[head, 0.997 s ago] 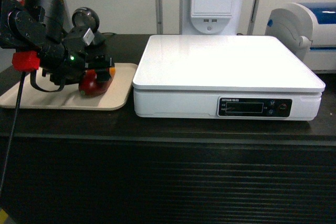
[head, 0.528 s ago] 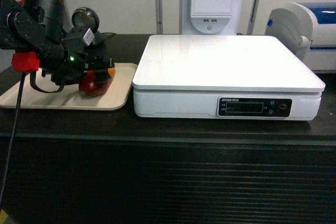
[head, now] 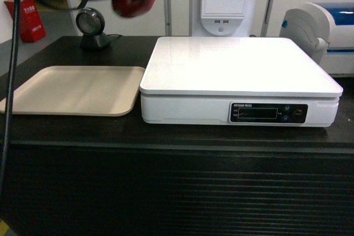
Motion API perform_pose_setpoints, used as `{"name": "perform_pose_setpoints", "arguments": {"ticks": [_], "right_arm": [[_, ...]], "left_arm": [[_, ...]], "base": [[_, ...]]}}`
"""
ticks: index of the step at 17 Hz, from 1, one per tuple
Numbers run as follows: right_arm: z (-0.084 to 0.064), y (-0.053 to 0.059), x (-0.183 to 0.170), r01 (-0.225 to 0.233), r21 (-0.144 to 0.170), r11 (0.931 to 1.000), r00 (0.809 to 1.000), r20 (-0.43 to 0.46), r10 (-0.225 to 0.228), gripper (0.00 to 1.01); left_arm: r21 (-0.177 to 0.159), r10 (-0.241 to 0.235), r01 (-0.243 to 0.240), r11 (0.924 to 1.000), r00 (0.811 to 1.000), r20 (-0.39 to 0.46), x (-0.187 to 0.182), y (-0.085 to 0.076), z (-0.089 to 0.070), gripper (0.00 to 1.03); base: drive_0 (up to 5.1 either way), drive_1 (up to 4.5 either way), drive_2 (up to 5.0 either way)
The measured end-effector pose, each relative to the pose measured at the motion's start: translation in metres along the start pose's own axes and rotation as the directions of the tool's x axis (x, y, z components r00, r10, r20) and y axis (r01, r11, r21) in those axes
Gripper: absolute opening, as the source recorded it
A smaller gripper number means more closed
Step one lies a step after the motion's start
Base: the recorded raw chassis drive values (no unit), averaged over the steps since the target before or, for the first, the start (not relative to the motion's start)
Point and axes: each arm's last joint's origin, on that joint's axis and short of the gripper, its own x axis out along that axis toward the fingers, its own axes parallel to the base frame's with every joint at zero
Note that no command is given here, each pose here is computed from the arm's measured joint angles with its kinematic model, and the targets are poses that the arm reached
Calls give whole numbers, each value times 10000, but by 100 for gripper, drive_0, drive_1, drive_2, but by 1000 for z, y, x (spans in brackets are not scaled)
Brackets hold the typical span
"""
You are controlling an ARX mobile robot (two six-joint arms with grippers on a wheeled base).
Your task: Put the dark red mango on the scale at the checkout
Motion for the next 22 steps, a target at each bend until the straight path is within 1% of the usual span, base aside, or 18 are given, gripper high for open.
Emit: {"name": "perform_pose_setpoints", "arguments": {"ticks": [1, 2, 3, 4, 5, 6, 7, 8, 10, 11, 13, 14, 15, 17, 19, 20, 21, 22], "right_arm": [[0, 0, 0, 0, 0, 10000, 10000, 4, 0, 98], [0, 0, 0, 0, 0, 10000, 10000, 4, 0, 98], [0, 0, 0, -4, 0, 10000, 10000, 4, 4, 98], [0, 0, 0, 0, 0, 10000, 10000, 4, 0, 98], [0, 0, 0, 0, 0, 10000, 10000, 4, 0, 98], [0, 0, 0, 0, 0, 10000, 10000, 4, 0, 98], [0, 0, 0, 0, 0, 10000, 10000, 4, 0, 98], [0, 0, 0, 0, 0, 10000, 10000, 4, 0, 98], [0, 0, 0, 0, 0, 10000, 10000, 4, 0, 98], [0, 0, 0, 0, 0, 10000, 10000, 4, 0, 98], [0, 0, 0, 0, 0, 10000, 10000, 4, 0, 98], [0, 0, 0, 0, 0, 10000, 10000, 8, 0, 98], [0, 0, 0, 0, 0, 10000, 10000, 4, 0, 98], [0, 0, 0, 0, 0, 10000, 10000, 4, 0, 98], [0, 0, 0, 0, 0, 10000, 10000, 8, 0, 98], [0, 0, 0, 0, 0, 10000, 10000, 4, 0, 98], [0, 0, 0, 0, 0, 10000, 10000, 4, 0, 98], [0, 0, 0, 0, -4, 10000, 10000, 4, 0, 98]], "left_arm": [[219, -620, 612, 9979, 9975, 349, -8, -30, 12, 61], [344, -1063, 1048, 9939, 9933, 443, -11, -53, 15, 61], [558, -1785, 1773, 9826, 9838, 189, -10, -95, 8, 61], [610, -2026, 2030, 9773, 9792, -126, -6, -114, 1, 61], [621, -2072, 2104, 9756, 9768, -542, 3, -134, -9, 61], [466, -2127, 2174, 9750, 9730, -895, 15, -150, -17, 61], [217, -2042, 2080, 9779, 9722, -1149, 26, -158, -22, 61], [130, -1935, 1963, 9805, 9741, -1173, 34, -160, -25, 61], [-280, -1610, 1586, 9869, 9765, -1434, 51, -161, -28, 61], [-502, -1160, 1093, 9927, 9806, -1578, 63, -161, -30, 61], [-810, -716, 573, 9951, 9800, -1855, 79, -158, -33, 61], [-1007, -580, 377, 9942, 9765, -2076, 86, -157, -36, 61], [-1166, -426, 166, 9930, 9735, -2248, 92, -156, -39, 61], [-1576, 282, -717, 9849, 9645, -2624, 112, -148, -45, 61], [-1859, 642, -1142, 9759, 9647, -2555, 118, -144, -41, 61], [-1980, 933, -1446, 9695, 9643, -2477, 120, -140, -40, 61], [-2117, 1054, -1636, 9636, 9594, -2616, 120, -136, -41, 61], [-2185, 1071, -1654, 9617, 9607, -2560, 121, -135, -42, 61]], "base": [[0, 0, 0], [0, 0, 0], [0, 0, 0], [0, 0, 0], [0, 0, 0], [0, 0, 0], [0, 0, 0], [0, 0, 0], [0, 0, 0], [0, 0, 0], [0, 0, 0], [0, 0, 0], [0, 0, 0], [0, 0, 0], [0, 0, 0], [0, 0, 0], [0, 0, 0], [0, 0, 0]]}}
